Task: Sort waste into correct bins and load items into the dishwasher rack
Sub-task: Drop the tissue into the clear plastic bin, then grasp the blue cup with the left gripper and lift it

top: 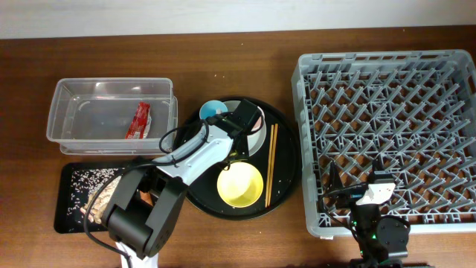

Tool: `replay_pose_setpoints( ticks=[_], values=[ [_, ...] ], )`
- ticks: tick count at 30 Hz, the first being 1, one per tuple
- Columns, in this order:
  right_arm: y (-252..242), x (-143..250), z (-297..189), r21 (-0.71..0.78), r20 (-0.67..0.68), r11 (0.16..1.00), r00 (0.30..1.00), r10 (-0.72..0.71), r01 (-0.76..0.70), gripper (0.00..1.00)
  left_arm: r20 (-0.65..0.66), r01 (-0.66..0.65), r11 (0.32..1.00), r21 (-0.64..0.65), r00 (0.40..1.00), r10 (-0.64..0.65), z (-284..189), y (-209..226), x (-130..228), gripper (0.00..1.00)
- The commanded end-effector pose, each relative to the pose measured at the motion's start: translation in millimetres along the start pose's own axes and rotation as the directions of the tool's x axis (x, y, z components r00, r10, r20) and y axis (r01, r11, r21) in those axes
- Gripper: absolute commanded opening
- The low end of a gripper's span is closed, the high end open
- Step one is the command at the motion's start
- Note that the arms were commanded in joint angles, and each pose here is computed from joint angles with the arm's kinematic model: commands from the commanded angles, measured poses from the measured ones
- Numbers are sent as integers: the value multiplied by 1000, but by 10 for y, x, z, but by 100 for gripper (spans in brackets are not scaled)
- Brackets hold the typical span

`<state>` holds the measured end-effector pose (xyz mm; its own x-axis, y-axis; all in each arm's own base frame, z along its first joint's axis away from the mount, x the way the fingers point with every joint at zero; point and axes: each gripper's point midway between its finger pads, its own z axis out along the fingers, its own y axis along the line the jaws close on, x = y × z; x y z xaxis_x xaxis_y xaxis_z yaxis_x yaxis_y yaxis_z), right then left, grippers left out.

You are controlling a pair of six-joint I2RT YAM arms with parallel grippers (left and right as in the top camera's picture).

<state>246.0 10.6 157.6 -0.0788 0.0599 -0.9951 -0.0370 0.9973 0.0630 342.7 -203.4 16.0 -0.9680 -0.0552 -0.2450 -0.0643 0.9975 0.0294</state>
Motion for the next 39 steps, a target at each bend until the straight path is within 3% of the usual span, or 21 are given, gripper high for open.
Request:
replay_pose_setpoints(
  ticks=[1,3,6,10,13,18,23,27,28,29,30,31,32,35,37,39],
  values=[
    [-1,27,0,3,-5,1000,1000,1,-1,98,43,12,1000,18,999,-13,-236,-35,-141,19],
    [-1,27,0,3,-5,1000,1000,1,-1,98,109,20,998,67,994,-27,-565,-78,-298,15],
    [-1,27,0,3,-5,1000,1000,1,-1,98,213,34,992,124,975,-61,-1037,-35,-456,1],
    [-1,27,0,3,-5,1000,1000,1,-1,98,367,131,990,57,919,-143,-1496,526,-758,1],
    [-1,27,0,3,-5,1000,1000,1,-1,98,424,258,966,-26,878,-223,-1525,1053,-960,1],
    [-1,27,0,3,-5,1000,1000,1,-1,98,436,500,860,-100,799,-414,-1420,2138,-1130,1],
    [-1,27,0,3,-5,1000,1000,1,-1,98,440,604,786,-137,747,-498,-1374,2674,-1093,2],
    [-1,27,0,3,-5,1000,1000,1,-1,98,415,608,776,-166,757,-504,-1245,2737,-1015,28],
    [-1,27,0,3,-5,1000,1000,1,-1,99,411,609,775,-170,758,-506,-1235,2748,-1000,30],
    [-1,27,0,3,-5,1000,1000,1,-1,98,409,603,779,-172,763,-501,-1236,2745,-998,45],
    [-1,27,0,3,-5,1000,1000,1,-1,98,398,582,796,-168,778,-485,-1234,2720,-1003,49],
    [-1,27,0,3,-5,1000,1000,1,-1,98,390,567,807,-162,788,-476,-1234,2696,-1003,65],
    [-1,27,0,3,-5,1000,1000,1,-1,98,385,557,817,-151,794,-470,-1246,2673,-1006,71],
    [-1,27,0,3,-5,1000,1000,1,-1,98,331,499,867,1,818,-471,-1373,2394,-1003,72],
    [-1,27,0,3,-5,1000,1000,1,-1,98,229,435,882,180,853,-468,-1507,2004,-897,70],
    [-1,27,0,3,-5,1000,1000,1,-1,98,135,362,889,282,902,-410,-1606,1598,-706,68]
  ],
)
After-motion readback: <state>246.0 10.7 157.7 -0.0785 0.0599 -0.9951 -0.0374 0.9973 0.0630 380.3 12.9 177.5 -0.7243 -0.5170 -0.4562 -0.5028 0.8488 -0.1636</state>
